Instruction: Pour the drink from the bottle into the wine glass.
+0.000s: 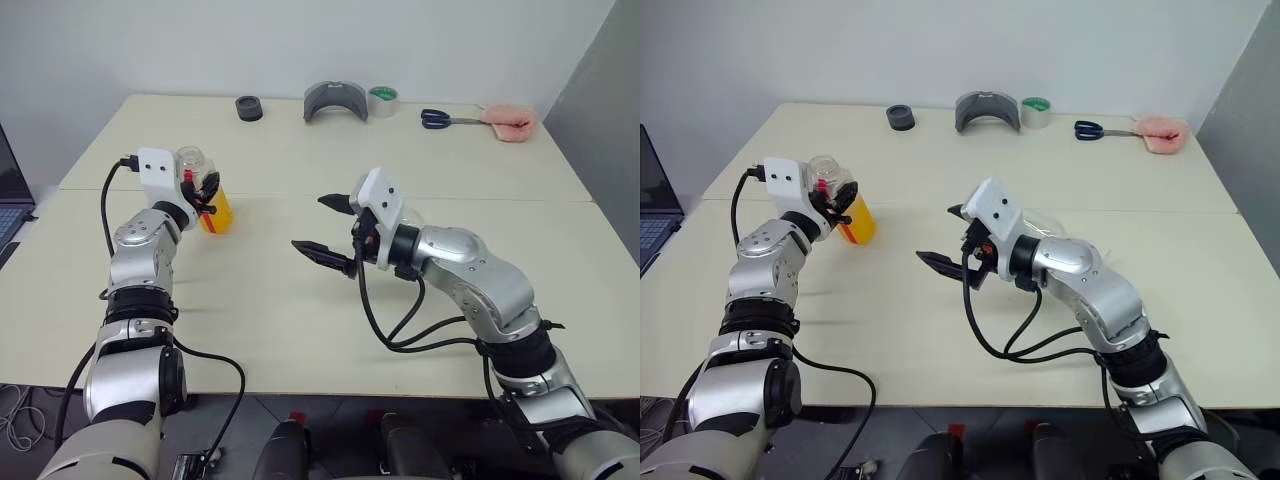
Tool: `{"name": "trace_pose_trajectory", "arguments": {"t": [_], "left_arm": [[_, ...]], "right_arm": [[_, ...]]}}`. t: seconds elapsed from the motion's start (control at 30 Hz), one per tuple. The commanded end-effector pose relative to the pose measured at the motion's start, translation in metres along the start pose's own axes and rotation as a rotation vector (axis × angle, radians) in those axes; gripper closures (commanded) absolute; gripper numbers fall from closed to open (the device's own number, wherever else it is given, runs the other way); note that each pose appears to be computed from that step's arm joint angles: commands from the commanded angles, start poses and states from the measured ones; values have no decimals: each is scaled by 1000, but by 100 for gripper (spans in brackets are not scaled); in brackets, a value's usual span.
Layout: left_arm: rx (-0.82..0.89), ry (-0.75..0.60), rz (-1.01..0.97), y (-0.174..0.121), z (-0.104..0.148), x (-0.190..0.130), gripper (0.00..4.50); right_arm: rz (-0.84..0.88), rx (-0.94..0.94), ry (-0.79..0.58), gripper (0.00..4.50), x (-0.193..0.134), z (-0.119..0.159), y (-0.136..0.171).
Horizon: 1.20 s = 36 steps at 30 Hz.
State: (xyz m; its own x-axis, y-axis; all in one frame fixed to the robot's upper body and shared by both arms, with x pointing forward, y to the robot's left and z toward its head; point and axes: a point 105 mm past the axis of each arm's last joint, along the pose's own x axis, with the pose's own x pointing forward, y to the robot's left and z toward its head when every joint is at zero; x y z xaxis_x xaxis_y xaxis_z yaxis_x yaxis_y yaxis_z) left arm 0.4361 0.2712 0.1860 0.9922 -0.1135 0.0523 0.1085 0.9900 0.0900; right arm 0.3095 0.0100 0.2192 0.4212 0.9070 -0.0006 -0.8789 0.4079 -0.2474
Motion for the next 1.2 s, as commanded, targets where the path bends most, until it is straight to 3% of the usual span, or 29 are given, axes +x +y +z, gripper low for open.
{"name": "trace_pose_trajectory", "arguments": {"t": [0.03,0.07,0.37,0.87,1.2], "left_arm": [[18,-51,1,7,16,0,272],[15,-50,-1,7,16,0,272],[40,-48,-3,12,5,-7,3],[88,-18,-17,8,-33,-35,3],[60,-38,-174,-36,-40,-88,3]], "right_arm": [[-4,-41,-46,0,5,13,1],[-6,-41,-48,0,5,13,0],[-14,-25,-59,0,8,15,2],[-68,-89,46,0,-3,-14,0],[-350,-152,92,0,-53,-23,-22]]}}
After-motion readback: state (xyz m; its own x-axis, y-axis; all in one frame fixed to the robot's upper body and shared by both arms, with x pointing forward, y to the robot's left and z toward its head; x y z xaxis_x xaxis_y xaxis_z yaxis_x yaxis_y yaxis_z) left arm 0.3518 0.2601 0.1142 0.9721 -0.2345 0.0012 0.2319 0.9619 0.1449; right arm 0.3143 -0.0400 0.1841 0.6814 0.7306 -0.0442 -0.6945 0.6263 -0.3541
